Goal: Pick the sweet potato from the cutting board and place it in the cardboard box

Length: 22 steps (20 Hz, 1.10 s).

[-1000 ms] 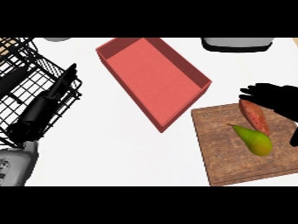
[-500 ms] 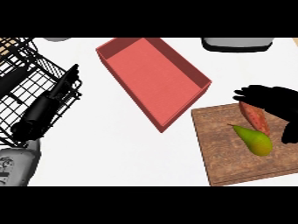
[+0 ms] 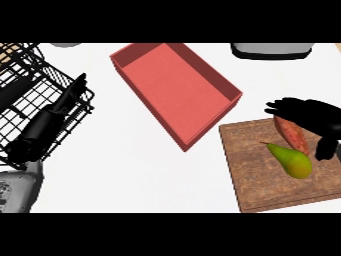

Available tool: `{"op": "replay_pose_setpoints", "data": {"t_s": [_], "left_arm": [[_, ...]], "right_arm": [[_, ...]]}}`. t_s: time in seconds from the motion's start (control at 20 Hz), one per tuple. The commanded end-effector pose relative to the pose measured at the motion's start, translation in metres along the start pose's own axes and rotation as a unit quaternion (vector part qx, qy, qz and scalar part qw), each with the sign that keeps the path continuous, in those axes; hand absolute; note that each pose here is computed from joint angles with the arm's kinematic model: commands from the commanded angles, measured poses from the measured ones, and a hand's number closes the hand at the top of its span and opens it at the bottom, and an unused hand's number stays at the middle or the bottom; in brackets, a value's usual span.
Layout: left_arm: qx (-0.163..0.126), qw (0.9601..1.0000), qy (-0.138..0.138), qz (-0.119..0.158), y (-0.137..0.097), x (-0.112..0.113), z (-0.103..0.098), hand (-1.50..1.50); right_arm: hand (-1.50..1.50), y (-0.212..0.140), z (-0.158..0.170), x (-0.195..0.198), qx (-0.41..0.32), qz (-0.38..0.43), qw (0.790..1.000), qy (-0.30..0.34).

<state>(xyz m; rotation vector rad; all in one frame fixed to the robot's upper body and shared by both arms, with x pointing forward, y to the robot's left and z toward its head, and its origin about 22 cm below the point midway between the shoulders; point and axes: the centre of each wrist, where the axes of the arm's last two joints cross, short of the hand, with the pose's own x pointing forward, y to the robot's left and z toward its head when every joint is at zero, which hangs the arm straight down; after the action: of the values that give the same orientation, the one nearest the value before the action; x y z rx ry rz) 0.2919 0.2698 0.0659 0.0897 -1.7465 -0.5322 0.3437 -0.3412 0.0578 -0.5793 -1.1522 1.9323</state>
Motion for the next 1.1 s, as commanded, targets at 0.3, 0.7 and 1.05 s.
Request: {"op": "replay_pose_setpoints", "data": {"t_s": [0.3,0.7,1.05], "left_arm": [[0.009,1.0000,0.002,0.000,-0.004,-0.006,-0.008,0.00],[0.000,1.0000,0.001,0.004,0.003,-0.001,-0.005,0.00],[-0.030,0.9992,-0.026,0.002,-0.014,0.008,-0.012,0.00]], "right_arm": [[1.50,0.011,-0.022,-0.004,-0.043,0.035,0.995,-0.081],[1.50,0.019,-0.017,-0.003,-0.119,0.057,0.985,-0.110],[1.50,-0.048,-0.139,0.167,-0.196,-0.070,0.975,-0.080]]}}
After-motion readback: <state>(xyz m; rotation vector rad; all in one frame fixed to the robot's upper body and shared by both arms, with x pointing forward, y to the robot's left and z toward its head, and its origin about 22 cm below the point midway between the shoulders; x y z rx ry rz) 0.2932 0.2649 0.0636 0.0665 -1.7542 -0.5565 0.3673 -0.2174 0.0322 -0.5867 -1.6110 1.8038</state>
